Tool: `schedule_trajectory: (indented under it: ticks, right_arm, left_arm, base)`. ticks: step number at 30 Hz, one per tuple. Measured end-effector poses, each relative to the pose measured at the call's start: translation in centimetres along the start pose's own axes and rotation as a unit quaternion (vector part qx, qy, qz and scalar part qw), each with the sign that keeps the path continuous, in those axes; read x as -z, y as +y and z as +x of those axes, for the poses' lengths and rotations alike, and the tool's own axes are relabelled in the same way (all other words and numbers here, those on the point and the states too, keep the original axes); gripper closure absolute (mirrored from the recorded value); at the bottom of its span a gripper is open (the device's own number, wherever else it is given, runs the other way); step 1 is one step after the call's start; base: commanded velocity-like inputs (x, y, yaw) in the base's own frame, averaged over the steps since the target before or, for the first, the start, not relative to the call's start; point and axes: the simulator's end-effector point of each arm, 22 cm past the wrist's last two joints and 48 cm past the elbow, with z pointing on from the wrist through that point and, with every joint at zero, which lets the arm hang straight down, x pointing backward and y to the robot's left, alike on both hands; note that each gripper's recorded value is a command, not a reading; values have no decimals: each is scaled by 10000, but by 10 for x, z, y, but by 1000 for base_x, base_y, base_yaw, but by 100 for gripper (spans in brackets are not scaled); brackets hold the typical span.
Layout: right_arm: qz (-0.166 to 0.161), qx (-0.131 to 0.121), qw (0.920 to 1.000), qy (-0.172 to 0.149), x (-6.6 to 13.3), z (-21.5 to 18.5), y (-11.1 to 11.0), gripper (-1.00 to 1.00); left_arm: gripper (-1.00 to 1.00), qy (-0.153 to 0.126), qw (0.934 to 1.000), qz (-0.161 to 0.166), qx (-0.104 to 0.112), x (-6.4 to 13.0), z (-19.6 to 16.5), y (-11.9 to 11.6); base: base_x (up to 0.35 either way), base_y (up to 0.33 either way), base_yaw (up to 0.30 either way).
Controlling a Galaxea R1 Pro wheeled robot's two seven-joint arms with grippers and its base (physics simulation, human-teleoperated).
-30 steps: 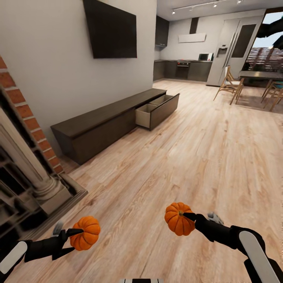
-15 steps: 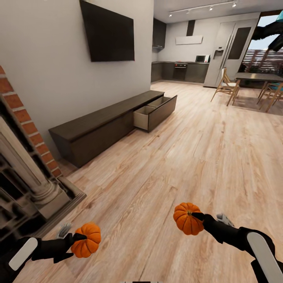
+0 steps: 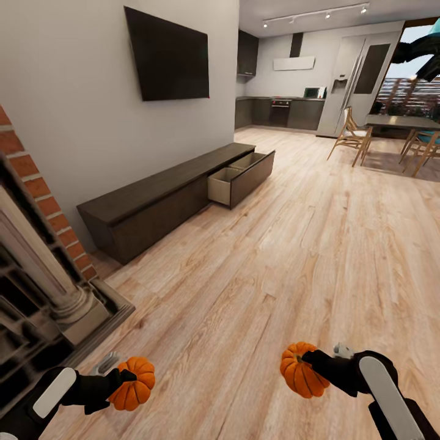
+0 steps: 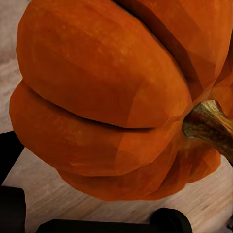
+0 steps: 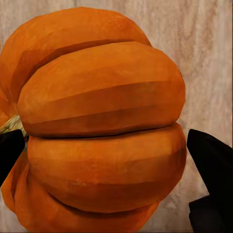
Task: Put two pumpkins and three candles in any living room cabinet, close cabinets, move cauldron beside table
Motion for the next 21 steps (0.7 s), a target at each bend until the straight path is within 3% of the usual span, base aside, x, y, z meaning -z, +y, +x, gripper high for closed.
schedule_trajectory:
  ticks: [3,6,21]
  right_arm:
    - [194,159,9996,141,4,14,11,100]
    - [25,98,9995,306,8,30,39,100]
    - [-38,145,9992,375,35,23,58,100]
  left_arm:
    - [100,-5,10000,-9,6,5,0,-4]
    - [100,-3,10000,-10,3,9,-1,-9]
    - [100,4,10000,-10,-1,37,-4,-27]
  base:
    - [0,0,0]
    - [0,0,0]
    - [0,0,0]
